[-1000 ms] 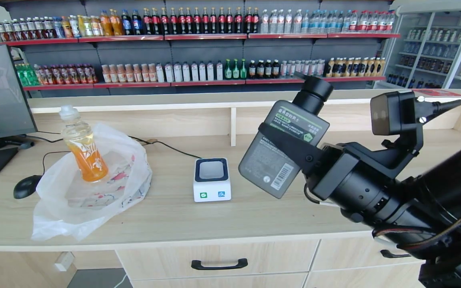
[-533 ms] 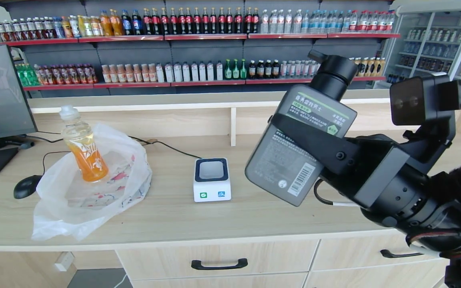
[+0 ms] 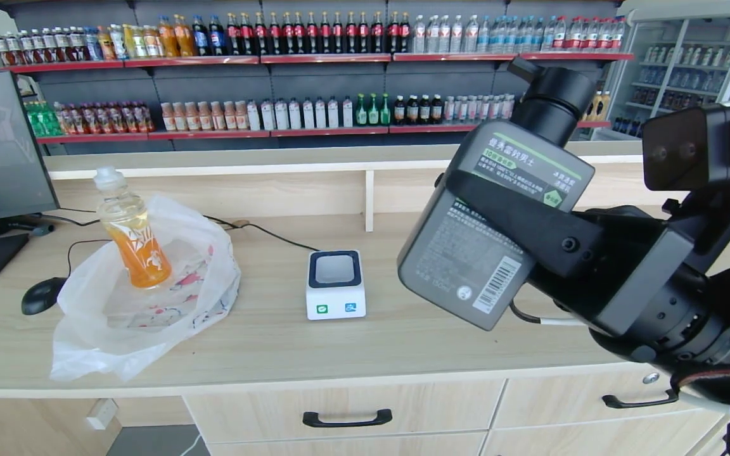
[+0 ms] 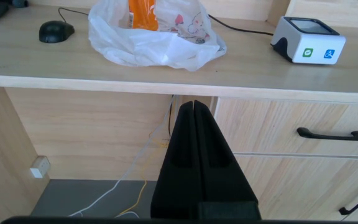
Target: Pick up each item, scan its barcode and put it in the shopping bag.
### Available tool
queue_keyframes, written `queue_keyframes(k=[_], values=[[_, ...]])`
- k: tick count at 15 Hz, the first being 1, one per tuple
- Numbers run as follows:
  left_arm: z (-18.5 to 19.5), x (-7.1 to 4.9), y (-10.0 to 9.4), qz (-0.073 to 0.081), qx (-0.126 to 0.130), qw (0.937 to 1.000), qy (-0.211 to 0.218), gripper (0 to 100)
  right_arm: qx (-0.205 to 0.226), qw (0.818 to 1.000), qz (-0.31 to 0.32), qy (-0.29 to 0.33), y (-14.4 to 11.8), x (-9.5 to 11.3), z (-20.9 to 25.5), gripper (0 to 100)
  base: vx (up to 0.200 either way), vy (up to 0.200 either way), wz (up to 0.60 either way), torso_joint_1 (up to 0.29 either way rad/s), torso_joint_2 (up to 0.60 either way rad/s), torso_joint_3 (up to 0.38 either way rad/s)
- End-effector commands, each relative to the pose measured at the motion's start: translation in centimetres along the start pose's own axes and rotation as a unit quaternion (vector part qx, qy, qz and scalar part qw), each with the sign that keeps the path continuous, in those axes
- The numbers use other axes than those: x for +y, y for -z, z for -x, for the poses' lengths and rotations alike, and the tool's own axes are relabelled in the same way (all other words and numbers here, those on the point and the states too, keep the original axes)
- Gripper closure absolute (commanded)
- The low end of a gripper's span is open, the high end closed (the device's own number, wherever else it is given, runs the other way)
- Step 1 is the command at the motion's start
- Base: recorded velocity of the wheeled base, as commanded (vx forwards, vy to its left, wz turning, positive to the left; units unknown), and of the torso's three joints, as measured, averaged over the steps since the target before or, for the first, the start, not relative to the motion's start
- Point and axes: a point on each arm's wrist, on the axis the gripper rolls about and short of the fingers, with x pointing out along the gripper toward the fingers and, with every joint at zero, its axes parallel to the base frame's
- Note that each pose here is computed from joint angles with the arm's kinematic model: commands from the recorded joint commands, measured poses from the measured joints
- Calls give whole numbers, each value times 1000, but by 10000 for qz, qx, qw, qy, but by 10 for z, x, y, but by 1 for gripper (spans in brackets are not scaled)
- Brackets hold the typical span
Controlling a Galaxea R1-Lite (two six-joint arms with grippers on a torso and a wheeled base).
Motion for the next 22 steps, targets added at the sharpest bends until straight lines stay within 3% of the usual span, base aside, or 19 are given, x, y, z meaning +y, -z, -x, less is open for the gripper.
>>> queue_keyframes(k=[1, 12, 18, 20, 22], values=[[0, 0, 0, 1, -4, 10000, 0, 100, -6, 10000, 6, -10, 0, 1, 0, 100, 0, 0, 0, 0, 0, 0], [0, 0, 0, 1, -4, 10000, 0, 100, 47, 10000, 29, 56, 2, -1, 3, 100, 0, 0, 0, 0, 0, 0], [0, 0, 0, 1, -4, 10000, 0, 100, 299, 9982, 433, 299, 15, -9, 13, 100, 0, 0, 0, 0, 0, 0], [0, 0, 0, 1, -4, 10000, 0, 100, 544, 9934, 804, 618, 31, -20, 18, 100, 0, 0, 0, 0, 0, 0], [0, 0, 0, 1, -4, 10000, 0, 100, 497, 9847, 1143, 1219, 43, -34, 14, 100, 0, 0, 0, 0, 0, 0]])
